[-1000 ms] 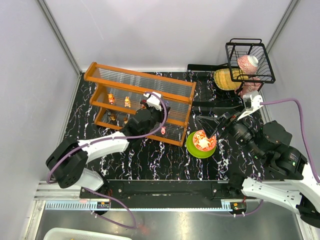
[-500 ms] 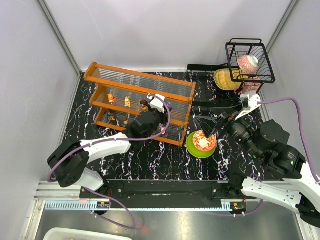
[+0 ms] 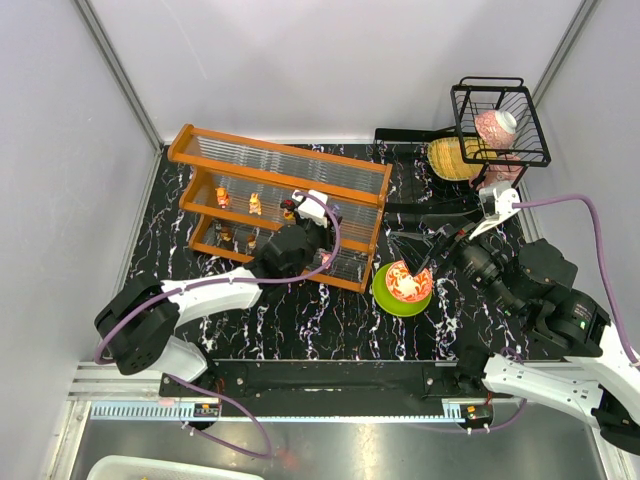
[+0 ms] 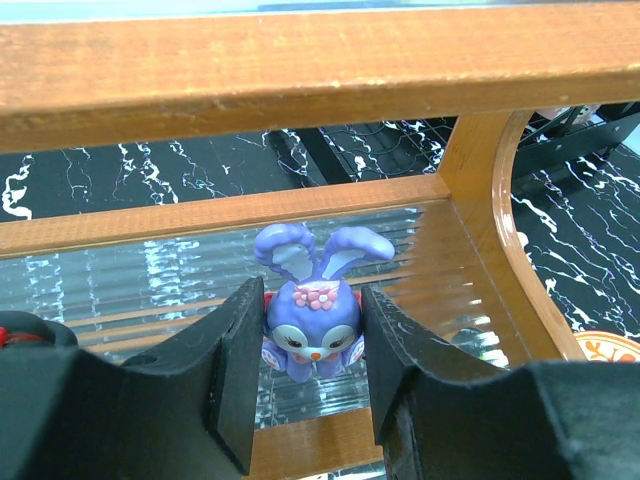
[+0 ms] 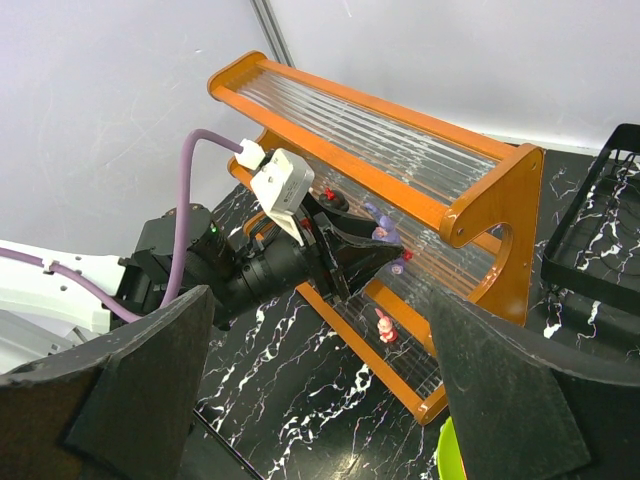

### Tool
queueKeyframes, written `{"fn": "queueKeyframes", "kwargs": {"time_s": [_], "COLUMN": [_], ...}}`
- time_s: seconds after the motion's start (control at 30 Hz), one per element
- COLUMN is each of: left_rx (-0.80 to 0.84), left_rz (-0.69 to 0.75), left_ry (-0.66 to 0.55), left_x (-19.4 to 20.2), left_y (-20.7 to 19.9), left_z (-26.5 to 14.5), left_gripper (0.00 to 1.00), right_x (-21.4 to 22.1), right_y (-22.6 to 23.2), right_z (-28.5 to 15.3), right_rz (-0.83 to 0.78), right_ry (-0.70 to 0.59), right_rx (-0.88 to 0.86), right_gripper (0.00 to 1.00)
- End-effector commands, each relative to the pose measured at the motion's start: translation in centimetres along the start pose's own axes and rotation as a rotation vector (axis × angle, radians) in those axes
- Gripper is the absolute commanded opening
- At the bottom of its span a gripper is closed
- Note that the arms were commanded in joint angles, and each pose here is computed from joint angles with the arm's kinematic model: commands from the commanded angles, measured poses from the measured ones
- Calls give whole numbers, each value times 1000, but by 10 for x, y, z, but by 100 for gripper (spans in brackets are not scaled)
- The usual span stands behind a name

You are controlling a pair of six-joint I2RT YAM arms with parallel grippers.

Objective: Place and organize the plastic toys onto the shelf

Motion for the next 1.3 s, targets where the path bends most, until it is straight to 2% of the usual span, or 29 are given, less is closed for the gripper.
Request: {"fn": "queueKeyframes", "kwargs": {"time_s": [0.0, 0.4, 0.83, 0.97, 1.27], "left_rx": [-14, -8, -18, -30, -45], "left_rz": [-43, -47, -49, -51, -76], "left_ry": [-89, -85, -80, -77, -83], "left_x": [-21, -19, -19, -19, -22], "left_y": [0, -1, 1, 4, 9], "left_z": [-1, -3, -4, -5, -19], "left_gripper": [32, 51, 59, 67, 77], "right_x": [-11, -11, -10, -10, -10], "right_y": [3, 2, 2, 4, 5], "right_z": [-2, -4, -4, -2, -2], "right_rz": [7, 12, 11, 6, 12], "right_ry": [-33, -34, -33, -28, -26], "right_rx": [-4, -6, -6, -12, -16], "right_gripper": [93, 93, 93, 94, 95]}}
Point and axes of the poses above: each gripper's point midway between its finger pads, its own z axis out along the fingers, its own y axis along the line the jaws close on, x = y × z, the point moved 5 cm from there along -z, back along the fingers, and after that the axes turned 7 degrees about z, right-handed, at the moved point
